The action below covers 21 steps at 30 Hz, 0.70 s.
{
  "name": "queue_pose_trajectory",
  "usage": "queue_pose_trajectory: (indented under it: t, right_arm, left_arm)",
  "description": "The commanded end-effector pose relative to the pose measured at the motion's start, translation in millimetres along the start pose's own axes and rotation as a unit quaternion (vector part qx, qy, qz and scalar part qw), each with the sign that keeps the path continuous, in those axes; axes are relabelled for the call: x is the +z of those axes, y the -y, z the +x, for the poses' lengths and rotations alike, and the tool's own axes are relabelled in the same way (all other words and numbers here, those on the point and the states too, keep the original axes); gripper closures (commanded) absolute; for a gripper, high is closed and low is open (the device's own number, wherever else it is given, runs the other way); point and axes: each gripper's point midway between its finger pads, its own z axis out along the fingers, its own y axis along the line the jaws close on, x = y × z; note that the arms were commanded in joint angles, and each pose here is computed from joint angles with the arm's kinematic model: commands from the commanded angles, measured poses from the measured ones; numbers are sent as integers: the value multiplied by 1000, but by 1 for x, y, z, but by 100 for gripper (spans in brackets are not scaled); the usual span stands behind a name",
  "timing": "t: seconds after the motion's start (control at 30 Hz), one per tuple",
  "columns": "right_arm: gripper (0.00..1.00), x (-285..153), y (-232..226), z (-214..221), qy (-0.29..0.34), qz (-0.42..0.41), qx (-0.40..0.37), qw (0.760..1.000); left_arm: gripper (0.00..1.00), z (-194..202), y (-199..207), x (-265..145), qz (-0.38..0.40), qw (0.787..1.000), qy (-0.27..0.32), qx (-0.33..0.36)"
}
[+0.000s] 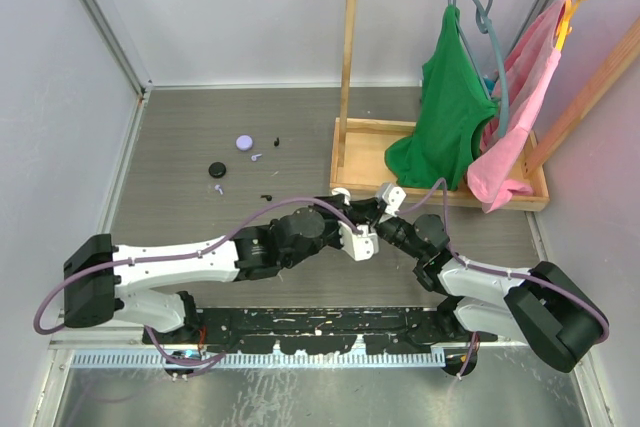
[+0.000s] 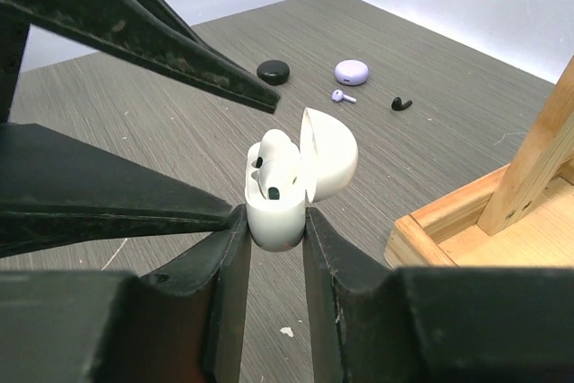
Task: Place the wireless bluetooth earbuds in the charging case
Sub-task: Place the earbud in the charging case, then close the charging case.
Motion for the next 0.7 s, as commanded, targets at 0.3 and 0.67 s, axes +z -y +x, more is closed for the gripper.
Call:
queue_pose_trajectory:
  t: [0.3,0.67]
  right_arm:
    - [99,6,1,-34,56,0,-16,998]
    - [99,5,-9,-39,67,-28,-23,997]
  left_arm:
    - [49,-33,-44,-51,-28,986,76,-147]
    - [38,1,-68,-47,-8,948,47,-316]
